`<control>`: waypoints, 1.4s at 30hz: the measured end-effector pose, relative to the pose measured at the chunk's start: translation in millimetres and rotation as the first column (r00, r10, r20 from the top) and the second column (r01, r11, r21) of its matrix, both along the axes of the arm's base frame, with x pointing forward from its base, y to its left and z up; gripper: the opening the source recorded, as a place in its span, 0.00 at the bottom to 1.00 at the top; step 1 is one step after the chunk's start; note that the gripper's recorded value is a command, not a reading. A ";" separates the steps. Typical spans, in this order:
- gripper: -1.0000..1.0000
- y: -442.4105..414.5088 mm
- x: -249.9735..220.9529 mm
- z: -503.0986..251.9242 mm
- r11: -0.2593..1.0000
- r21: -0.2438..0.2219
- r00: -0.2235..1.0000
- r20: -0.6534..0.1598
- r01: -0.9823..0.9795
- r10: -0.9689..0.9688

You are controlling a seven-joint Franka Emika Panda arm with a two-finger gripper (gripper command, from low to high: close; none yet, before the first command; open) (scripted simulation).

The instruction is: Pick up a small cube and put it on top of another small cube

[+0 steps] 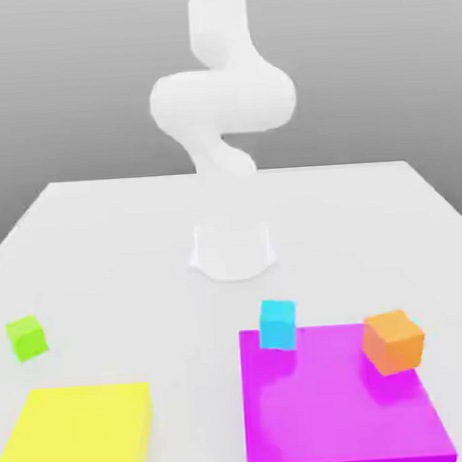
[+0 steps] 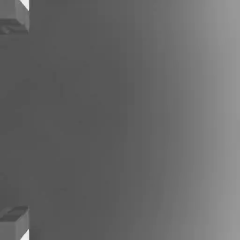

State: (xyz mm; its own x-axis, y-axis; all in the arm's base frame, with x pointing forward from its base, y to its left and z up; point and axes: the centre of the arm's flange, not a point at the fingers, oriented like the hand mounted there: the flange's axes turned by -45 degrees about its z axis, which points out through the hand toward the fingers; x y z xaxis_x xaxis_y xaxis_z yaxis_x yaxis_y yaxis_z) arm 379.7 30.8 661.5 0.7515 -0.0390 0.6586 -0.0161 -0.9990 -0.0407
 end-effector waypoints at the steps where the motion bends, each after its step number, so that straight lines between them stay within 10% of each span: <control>1: 0.50 14.9 13.0 -24.2 1.000 0.013 0.999 -0.038 0.003 -0.002; 10: 0.50 133.9 41.9 -232.8 0.997 0.062 0.941 -0.337 0.047 -0.023; 21: 0.50 224.7 -79.6 -458.3 0.995 -0.008 0.764 -0.640 0.102 -0.084; 27: 0.50 227.2 -91.2 -521.8 0.993 -0.015 0.745 -0.661 0.115 -0.096; 28: 0.00 226.4 -91.9 -531.5 0.993 -0.017 0.745 -0.660 0.115 -0.097; 42: 0.00 225.6 -82.1 -471.1 0.993 -0.009 0.757 -0.647 0.115 -0.093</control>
